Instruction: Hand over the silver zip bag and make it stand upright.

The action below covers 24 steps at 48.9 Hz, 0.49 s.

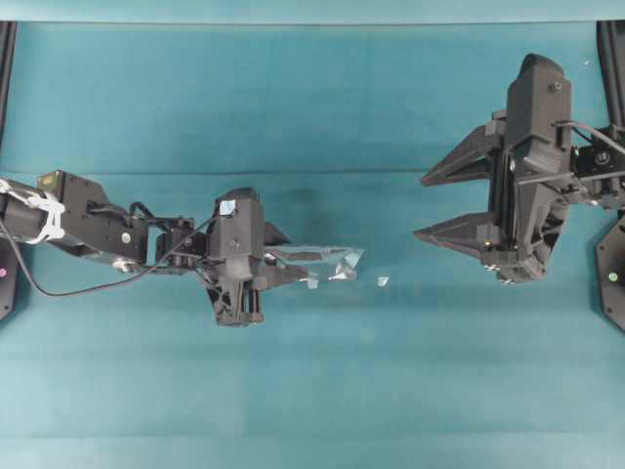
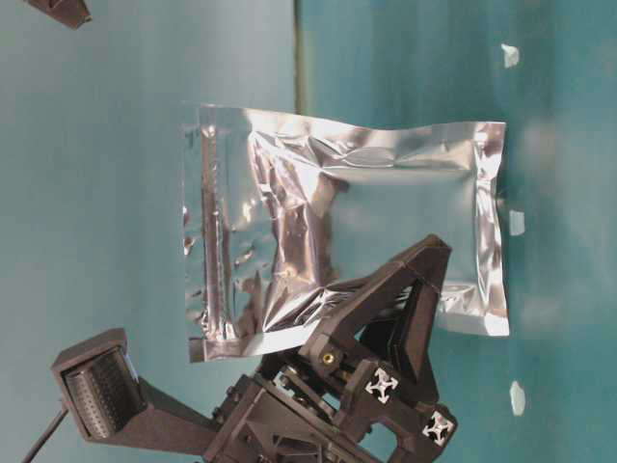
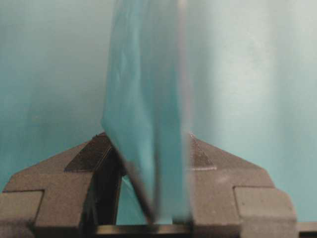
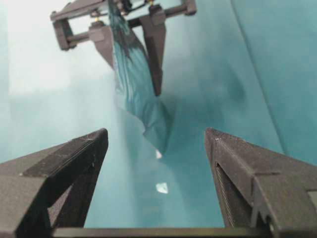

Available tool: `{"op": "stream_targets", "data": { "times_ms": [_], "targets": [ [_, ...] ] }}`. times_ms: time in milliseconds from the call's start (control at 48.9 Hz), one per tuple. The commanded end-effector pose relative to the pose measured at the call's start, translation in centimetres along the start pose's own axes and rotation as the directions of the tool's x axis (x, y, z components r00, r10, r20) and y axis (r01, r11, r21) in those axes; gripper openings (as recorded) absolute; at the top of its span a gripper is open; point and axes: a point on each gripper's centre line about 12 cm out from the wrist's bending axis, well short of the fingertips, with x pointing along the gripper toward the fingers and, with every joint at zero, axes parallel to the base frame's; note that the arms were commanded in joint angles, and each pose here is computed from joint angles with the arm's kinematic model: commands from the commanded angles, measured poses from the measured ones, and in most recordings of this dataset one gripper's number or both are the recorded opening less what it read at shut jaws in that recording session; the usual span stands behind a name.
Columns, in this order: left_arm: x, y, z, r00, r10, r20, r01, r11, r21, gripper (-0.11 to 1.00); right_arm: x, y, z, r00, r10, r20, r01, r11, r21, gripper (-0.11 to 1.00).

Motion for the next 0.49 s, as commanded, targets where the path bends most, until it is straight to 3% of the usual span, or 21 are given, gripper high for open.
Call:
{"op": "stream_targets", "data": {
  "times_ms": [0,470],
  "targets": [
    [0.06,-0.19,0.14,1.000,-0.005,0.008,0.005,1.000,0.004,0.22,-0.21,0.12,0.48,1.000,0.003,0.020,-0.004,1.000,0.007,0.91],
    [0.03,-0.55,0.04,1.000,-0.013,0.006,0.013,1.000,0.008,0.22,-0.21,0.17,0.47,1.000,0.005,0.019,-0.005,1.000,0.009,0.91]
  ]
}}
